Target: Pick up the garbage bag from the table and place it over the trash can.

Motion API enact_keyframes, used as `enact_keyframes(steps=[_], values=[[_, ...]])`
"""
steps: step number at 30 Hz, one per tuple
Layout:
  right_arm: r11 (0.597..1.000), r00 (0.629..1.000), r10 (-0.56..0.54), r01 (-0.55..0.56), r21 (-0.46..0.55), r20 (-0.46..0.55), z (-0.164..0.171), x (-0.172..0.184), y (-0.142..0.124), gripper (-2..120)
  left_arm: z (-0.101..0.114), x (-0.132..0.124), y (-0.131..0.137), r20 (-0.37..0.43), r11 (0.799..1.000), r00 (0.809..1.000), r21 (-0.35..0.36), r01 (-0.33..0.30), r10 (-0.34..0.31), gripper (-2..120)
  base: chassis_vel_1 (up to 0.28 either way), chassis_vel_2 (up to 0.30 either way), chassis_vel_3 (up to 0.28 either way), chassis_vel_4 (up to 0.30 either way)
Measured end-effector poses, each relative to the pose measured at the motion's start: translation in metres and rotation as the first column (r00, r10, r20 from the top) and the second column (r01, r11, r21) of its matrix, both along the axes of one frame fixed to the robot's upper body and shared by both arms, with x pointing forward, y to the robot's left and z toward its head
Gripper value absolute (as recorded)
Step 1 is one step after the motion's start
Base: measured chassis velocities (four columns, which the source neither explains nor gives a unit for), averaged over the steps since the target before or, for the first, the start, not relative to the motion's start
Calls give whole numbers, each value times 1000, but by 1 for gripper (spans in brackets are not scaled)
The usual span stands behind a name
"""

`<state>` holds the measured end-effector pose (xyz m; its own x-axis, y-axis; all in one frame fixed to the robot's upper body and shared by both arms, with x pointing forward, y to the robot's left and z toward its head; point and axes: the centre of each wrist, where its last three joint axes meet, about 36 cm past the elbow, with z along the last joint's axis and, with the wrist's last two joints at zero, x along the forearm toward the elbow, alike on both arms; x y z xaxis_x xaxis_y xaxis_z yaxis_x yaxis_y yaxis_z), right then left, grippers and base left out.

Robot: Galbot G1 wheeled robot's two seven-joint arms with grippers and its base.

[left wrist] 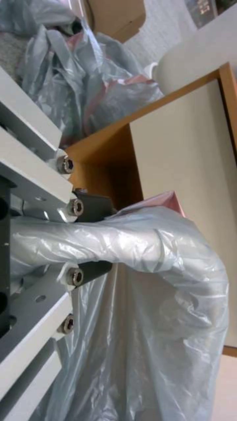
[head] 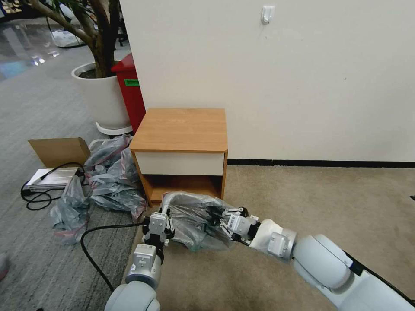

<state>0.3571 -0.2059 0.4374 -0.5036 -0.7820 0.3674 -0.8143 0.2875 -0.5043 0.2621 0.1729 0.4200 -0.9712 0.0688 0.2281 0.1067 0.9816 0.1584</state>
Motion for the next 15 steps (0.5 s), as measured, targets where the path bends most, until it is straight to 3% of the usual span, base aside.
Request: enact_keyframes(steps=[6, 15], values=[[996, 999, -29, 26, -81, -34, -33, 21, -1, 0, -1, -3, -6, -4, 1000, 1000, -12, 10, -10, 5, 0, 0, 0, 0], [993, 998, -18, 11, -114, -57, -53, 33, 17, 0, -3, -9, -19, -5, 999, 999, -8, 33, -33, 5, 0, 0, 0, 0]])
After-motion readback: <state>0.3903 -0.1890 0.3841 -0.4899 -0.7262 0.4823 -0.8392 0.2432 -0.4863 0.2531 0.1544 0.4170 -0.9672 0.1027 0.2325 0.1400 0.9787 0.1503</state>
